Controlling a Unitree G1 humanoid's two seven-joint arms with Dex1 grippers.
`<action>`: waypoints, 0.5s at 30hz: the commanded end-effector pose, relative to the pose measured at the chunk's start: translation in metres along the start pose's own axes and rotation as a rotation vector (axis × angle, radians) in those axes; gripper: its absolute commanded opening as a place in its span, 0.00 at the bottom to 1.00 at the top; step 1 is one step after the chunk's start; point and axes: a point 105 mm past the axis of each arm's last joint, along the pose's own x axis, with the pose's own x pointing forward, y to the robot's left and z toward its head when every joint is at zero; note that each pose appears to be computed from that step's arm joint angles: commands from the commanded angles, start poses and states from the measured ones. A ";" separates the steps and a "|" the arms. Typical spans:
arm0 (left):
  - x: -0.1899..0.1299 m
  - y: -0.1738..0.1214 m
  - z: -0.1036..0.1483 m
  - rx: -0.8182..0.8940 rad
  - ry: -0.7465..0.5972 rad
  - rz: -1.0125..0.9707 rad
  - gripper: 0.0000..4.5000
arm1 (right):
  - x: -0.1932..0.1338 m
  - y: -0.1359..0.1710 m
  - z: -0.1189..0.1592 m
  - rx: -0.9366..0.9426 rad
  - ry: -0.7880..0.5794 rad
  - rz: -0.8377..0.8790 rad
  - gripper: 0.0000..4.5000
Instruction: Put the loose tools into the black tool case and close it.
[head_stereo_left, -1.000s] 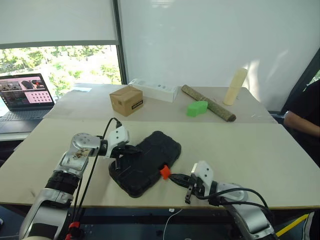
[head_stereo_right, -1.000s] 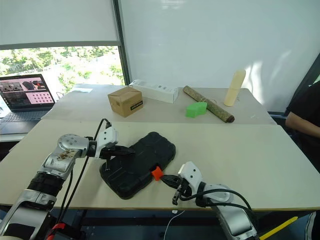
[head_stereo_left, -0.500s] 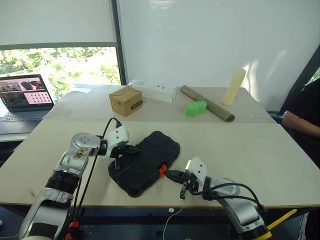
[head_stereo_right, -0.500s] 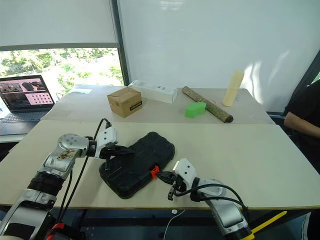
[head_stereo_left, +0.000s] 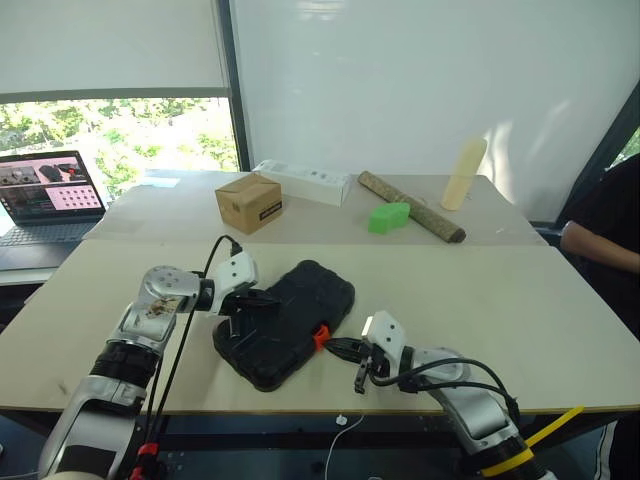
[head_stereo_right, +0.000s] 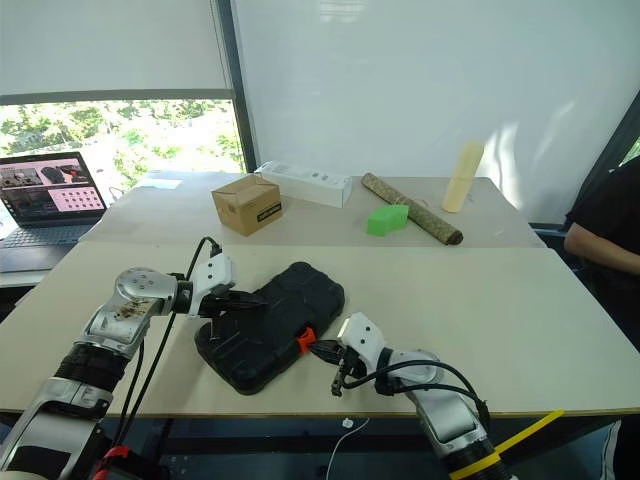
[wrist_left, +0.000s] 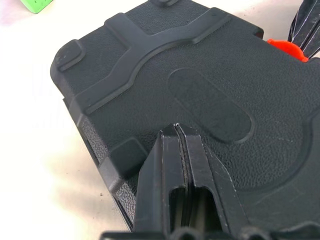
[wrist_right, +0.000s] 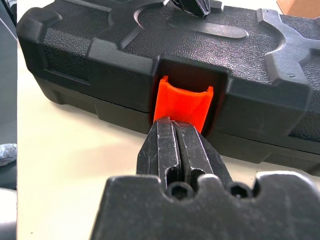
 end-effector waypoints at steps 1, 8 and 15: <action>0.015 -0.023 -0.036 -0.092 0.116 -0.084 0.00 | 0.009 -0.008 0.018 -0.066 -0.054 -0.021 0.01; 0.015 -0.026 -0.041 -0.112 0.127 -0.089 0.00 | 0.013 -0.011 0.018 -0.113 -0.030 -0.003 0.01; 0.019 -0.027 -0.041 -0.119 0.127 -0.093 0.00 | 0.016 -0.015 0.016 -0.157 0.006 -0.003 0.01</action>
